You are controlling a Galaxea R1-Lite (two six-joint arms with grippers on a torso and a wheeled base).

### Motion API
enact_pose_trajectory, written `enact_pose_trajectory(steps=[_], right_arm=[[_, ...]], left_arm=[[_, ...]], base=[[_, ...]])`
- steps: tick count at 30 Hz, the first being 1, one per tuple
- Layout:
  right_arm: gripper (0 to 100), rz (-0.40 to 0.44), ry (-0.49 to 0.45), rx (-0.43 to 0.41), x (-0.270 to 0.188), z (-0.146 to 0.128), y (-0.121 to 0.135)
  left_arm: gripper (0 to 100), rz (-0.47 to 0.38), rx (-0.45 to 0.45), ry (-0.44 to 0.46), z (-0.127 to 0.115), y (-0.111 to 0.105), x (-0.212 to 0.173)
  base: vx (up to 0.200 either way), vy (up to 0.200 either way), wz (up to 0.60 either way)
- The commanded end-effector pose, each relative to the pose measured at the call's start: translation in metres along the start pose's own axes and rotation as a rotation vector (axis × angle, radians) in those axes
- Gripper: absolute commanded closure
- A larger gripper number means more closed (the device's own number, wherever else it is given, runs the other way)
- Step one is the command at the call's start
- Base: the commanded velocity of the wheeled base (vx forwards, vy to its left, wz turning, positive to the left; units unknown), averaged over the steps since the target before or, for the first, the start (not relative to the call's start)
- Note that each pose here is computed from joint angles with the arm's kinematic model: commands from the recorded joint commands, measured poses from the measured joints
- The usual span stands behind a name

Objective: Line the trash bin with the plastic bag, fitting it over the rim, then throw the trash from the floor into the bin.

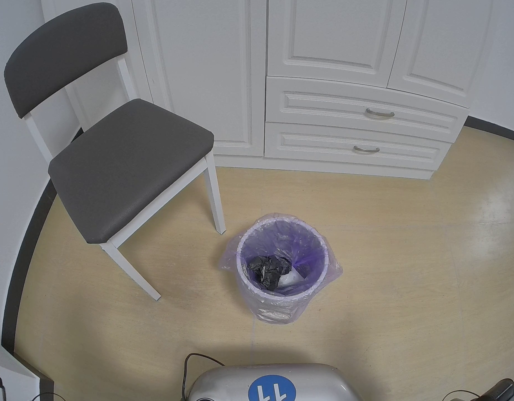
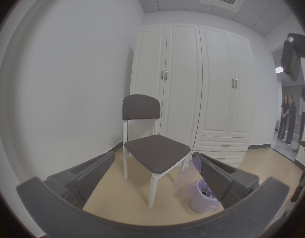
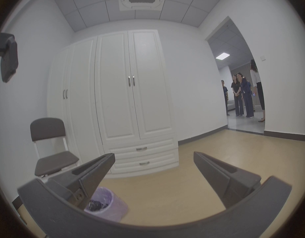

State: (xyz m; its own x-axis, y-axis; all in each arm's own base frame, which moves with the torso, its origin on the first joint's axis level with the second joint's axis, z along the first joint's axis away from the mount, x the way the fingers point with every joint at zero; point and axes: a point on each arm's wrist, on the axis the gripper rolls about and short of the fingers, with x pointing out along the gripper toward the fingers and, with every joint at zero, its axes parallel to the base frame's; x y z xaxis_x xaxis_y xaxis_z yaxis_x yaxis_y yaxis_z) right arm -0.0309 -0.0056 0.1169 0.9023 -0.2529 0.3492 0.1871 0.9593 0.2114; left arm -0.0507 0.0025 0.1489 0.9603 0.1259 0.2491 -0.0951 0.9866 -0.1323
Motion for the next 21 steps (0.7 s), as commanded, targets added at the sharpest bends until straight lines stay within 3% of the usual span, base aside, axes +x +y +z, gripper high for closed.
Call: enact_pose_trajectory(steps=[1,4,7,13,17,21], right_arm=[[0,-0.011,0.106,-0.031,-0.002,-0.016,-0.002],[0,-0.012,0.128,-0.04,-0.002,-0.018,-0.003],[0,-0.018,0.222,-0.108,-0.004,-0.027,-0.004],[0,-0.014,0.29,-0.143,-0.006,-0.034,-0.006],[0,0.033,0.294,-0.156,-0.006,-0.034,-0.004],[0,0.136,0.306,-0.136,-0.006,-0.034,-0.002]], left_arm=[[0,0.041,0.004,0.039,-0.031,0.003,0.006],[0,0.048,0.005,0.046,-0.036,0.004,0.007],[0,0.055,0.02,0.106,-0.063,0.006,0.011],[0,0.055,0.03,0.183,-0.07,0.007,0.01],[0,0.054,0.027,0.184,-0.07,0.007,0.01],[0,0.029,0.022,0.189,-0.071,0.007,0.01]], base=[[0.0,0.0,0.0],[0.0,0.0,0.0],[0.0,0.0,0.0],[0.0,0.0,0.0],[0.0,0.0,0.0],[0.0,0.0,0.0]])
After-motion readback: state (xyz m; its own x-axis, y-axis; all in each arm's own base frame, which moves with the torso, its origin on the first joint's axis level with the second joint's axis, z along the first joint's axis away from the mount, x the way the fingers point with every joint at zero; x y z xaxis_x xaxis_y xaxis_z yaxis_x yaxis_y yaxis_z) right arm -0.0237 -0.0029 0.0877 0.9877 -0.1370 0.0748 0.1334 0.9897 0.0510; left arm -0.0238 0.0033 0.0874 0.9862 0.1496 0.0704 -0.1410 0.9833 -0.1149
